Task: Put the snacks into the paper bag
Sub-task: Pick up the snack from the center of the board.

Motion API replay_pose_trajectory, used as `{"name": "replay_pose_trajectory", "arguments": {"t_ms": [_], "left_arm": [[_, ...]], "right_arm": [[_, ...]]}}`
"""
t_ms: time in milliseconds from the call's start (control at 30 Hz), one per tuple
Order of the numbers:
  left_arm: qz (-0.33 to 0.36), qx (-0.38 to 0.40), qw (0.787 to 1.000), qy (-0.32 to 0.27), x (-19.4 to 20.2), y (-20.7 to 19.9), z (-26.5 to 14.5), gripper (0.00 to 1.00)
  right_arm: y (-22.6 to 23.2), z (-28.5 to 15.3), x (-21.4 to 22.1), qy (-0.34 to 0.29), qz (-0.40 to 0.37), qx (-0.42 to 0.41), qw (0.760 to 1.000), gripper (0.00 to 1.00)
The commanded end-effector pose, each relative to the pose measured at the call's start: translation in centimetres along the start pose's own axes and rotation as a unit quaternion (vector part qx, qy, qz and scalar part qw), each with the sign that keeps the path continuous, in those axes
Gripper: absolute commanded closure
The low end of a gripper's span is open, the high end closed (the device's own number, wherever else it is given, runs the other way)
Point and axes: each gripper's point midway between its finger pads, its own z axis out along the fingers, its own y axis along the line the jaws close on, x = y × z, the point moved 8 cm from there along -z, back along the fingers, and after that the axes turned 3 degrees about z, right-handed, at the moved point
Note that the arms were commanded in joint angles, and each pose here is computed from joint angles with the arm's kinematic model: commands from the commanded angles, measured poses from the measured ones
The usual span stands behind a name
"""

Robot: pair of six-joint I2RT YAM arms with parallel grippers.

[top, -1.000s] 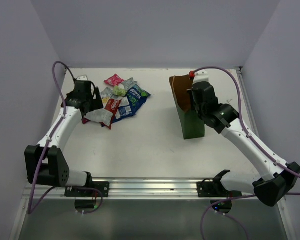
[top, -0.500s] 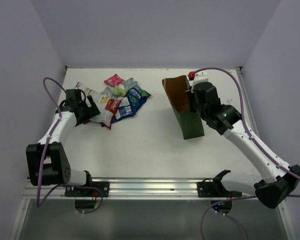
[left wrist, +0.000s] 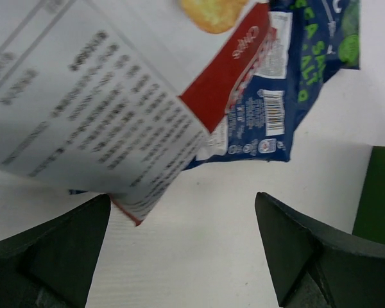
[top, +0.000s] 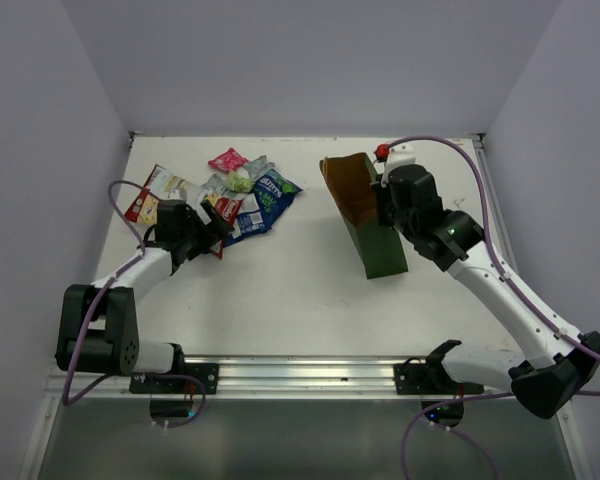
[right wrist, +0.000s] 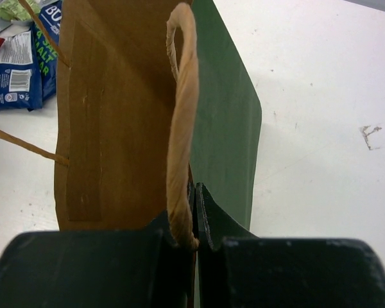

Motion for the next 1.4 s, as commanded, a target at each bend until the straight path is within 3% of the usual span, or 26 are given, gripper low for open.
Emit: {"name": "replay_pose_trajectory", "arguments": {"t_ms": [0, 433, 633, 733, 900, 1067, 1367], "left_arm": [[0.004, 0.089, 0.994, -0.067, -1.9, -3.8, 0.8, 0.01], [0.042, 0.153, 0.986, -0.061, -4.1, -11.6, 6.5, 0.01], [0.077, 0.179, 0.978, -0.079, -6.6, -14.8, 5.2, 0.01], [0.106, 0.15, 0.978, -0.099, -7.9, -15.0, 3.0, 0.01], [0.137, 0.101, 0.979, -0.11, -11.2, -12.5, -1.0, 0.0], [0.128, 0.035, 0.982, -0.137, -16.3, -6.3, -3.9, 0.0], [0.082, -0.018, 0.99, -0.112, -20.1, 1.8, -4.4, 0.0]], "right_arm": [[-0.1, -1.0, -0.5, -0.018, 0.013, -0.01, 1.0, 1.0], [-0.3, -0.9, -0.4, -0.019, 0.007, -0.004, 1.0, 1.0], [-0.4, -0.9, -0.6, -0.02, 0.007, -0.003, 1.0, 1.0], [-0.3, -1.0, -0.7, -0.021, 0.006, -0.003, 1.0, 1.0], [-0.2, -1.2, -0.8, -0.021, 0.01, -0.012, 1.0, 1.0], [0.1, -1.6, -0.8, -0.022, 0.013, -0.033, 0.999, 1.0], [0.2, -1.4, -0.7, -0.019, 0.012, -0.04, 0.999, 1.0]]}}
